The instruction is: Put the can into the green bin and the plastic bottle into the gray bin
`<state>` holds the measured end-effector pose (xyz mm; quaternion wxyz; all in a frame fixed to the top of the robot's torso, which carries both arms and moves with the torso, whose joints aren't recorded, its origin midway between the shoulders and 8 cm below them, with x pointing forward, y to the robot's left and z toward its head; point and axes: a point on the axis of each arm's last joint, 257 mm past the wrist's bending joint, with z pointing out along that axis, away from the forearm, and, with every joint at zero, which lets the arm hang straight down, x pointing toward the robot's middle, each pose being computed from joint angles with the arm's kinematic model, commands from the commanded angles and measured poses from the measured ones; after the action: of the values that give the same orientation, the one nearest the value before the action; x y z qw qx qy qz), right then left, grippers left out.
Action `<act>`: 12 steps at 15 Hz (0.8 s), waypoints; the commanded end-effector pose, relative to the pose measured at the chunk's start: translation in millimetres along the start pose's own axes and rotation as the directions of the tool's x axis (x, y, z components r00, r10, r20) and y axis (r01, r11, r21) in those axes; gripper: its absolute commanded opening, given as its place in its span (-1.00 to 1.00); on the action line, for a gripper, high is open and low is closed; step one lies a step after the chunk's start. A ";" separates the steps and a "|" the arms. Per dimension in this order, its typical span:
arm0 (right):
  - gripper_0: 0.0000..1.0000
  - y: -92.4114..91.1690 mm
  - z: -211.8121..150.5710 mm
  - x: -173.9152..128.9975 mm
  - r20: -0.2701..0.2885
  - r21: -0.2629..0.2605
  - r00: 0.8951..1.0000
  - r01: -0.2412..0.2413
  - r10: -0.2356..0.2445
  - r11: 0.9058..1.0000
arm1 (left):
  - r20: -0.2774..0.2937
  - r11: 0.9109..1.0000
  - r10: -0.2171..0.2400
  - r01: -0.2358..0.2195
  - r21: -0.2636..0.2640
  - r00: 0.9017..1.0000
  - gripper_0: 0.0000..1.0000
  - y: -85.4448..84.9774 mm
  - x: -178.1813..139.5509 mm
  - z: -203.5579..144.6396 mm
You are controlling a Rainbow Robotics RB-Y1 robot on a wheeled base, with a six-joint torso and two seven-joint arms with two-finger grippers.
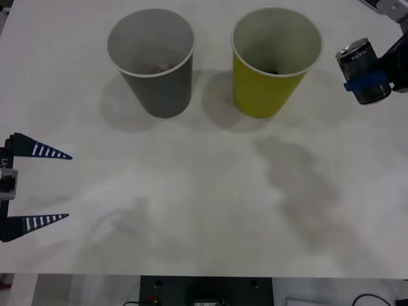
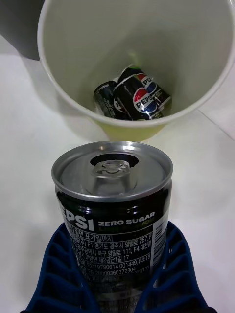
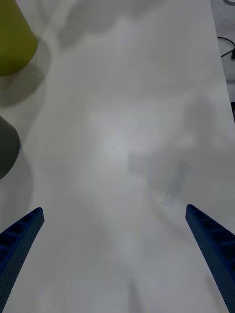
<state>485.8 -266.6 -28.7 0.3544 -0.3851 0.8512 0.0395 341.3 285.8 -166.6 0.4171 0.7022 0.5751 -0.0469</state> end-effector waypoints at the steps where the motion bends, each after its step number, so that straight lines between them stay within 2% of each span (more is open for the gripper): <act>1: -1.00 -10.8 4.0 -21.6 -0.028 0.006 1.000 0.011 -0.011 1.000 | 0.000 1.000 0.000 0.000 0.000 1.000 1.00 0.0 0.0 0.0; 4: -1.00 -21.4 15.5 -48.5 -0.057 0.019 0.998 0.017 -0.015 1.000 | 0.000 1.000 0.000 0.000 0.000 1.000 1.00 0.0 0.0 0.0; 6: -1.00 -29.1 26.8 -67.7 -0.067 0.024 0.998 -0.006 0.008 1.000 | 0.000 1.000 0.000 0.000 0.000 1.000 1.00 0.0 0.0 0.0; 8: -1.00 -29.9 37.6 -86.3 -0.064 0.016 0.998 -0.026 0.027 1.000 | 0.000 1.000 0.000 0.000 0.000 1.000 1.00 0.0 0.0 0.0; 12: -1.00 -32.3 63.6 -124.1 -0.060 0.057 0.997 -0.038 0.042 0.998 | 0.000 1.000 0.000 0.000 0.000 1.000 1.00 0.0 0.0 0.0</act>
<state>595.1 -195.2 9.4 0.3378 -0.3612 0.8690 0.0138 341.3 285.8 -166.6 0.4171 0.7022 0.5751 -0.0469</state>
